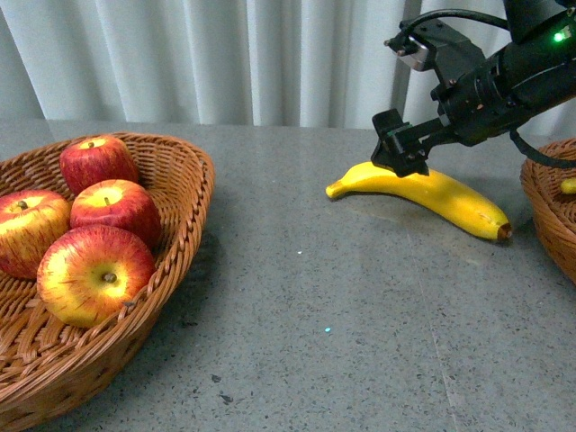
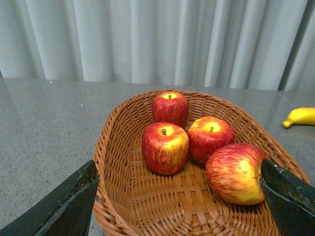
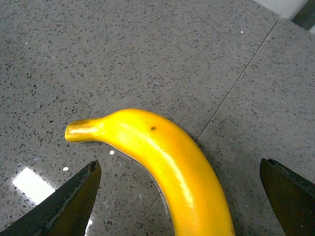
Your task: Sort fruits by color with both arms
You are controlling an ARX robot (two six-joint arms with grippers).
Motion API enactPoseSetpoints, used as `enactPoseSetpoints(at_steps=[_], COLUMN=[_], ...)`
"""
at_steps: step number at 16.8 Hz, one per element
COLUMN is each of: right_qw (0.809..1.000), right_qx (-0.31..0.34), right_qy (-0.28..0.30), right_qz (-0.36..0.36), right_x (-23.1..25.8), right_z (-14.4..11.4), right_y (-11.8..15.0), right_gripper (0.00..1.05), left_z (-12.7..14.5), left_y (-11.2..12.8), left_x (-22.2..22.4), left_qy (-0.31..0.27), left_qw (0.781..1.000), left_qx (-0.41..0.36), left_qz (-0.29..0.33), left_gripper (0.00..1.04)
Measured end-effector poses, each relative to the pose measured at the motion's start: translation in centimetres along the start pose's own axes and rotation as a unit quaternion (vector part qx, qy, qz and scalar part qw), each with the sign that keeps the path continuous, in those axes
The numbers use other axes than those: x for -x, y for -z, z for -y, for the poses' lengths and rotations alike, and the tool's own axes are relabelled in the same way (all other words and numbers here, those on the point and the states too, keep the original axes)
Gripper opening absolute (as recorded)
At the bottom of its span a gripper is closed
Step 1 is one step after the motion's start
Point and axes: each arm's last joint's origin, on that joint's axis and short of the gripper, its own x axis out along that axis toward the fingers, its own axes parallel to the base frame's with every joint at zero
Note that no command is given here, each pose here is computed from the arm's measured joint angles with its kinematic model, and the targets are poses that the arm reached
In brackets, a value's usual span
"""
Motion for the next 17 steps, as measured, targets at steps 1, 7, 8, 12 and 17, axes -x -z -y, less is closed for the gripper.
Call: enactPoseSetpoints(at_steps=[1, 7, 8, 12, 17], right_qw=[1.000, 0.999, 0.998, 0.996, 0.992], right_qx=[0.004, 0.035, 0.042, 0.070, 0.102], right_qy=[-0.005, -0.012, -0.012, -0.003, -0.005], right_qz=[-0.004, -0.028, -0.036, -0.055, -0.070], right_x=[-0.2, -2.1, -2.5, -3.3, -4.0], right_z=[-0.2, -0.5, -0.8, -1.3, -3.0], right_y=[-0.1, -0.2, 0.0, 0.1, 0.6], right_gripper=[0.98, 0.98, 0.98, 0.98, 0.81], left_z=[0.0, 0.0, 0.0, 0.0, 0.0], left_y=[0.0, 0.0, 0.0, 0.0, 0.0], left_x=[0.0, 0.0, 0.0, 0.0, 0.0], left_qy=[0.000, 0.000, 0.000, 0.000, 0.000], left_qw=[1.000, 1.000, 1.000, 1.000, 1.000], left_qx=[0.000, 0.000, 0.000, 0.000, 0.000], left_qz=[0.000, 0.000, 0.000, 0.000, 0.000], left_gripper=[0.98, 0.98, 0.98, 0.98, 0.98])
